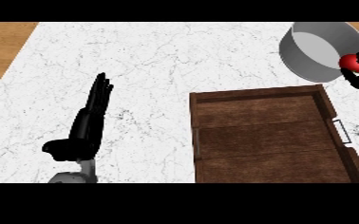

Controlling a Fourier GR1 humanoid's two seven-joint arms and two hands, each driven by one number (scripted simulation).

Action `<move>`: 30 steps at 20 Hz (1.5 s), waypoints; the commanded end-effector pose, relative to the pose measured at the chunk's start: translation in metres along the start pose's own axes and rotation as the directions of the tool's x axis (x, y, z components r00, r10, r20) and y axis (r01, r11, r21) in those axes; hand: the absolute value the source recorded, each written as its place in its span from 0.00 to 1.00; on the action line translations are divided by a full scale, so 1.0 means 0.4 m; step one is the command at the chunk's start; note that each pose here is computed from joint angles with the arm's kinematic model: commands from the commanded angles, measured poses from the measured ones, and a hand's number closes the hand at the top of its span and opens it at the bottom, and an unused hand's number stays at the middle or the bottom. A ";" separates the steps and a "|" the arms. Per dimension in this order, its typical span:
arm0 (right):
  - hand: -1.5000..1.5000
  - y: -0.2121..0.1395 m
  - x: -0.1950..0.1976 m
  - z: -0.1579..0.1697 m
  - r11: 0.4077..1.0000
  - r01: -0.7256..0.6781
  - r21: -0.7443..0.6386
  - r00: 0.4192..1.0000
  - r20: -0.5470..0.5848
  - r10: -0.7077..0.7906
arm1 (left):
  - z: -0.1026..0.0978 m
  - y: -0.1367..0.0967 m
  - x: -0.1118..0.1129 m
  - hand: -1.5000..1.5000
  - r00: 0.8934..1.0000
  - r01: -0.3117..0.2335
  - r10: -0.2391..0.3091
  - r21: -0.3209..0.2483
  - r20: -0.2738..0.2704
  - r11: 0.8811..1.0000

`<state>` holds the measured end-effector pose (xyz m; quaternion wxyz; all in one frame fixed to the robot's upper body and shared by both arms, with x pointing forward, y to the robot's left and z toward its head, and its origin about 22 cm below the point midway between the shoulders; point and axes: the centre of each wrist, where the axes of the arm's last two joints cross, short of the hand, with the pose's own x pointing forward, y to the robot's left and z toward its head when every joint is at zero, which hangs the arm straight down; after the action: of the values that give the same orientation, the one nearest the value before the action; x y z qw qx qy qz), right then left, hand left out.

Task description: Pick the tomato from the tray and place it in the pot

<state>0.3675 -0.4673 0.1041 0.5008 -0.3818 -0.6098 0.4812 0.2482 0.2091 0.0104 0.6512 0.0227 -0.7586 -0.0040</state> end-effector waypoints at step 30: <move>0.00 -0.126 -0.108 0.108 0.545 0.780 -0.307 0.606 0.158 -0.779 | -0.031 -0.007 0.015 0.50 0.999 -0.005 0.006 -0.019 0.034 1.000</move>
<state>0.3365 -0.5225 0.1240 0.6087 -0.1743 -0.7662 0.1097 0.2541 0.2072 0.0157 0.6409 0.0153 -0.7674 -0.0073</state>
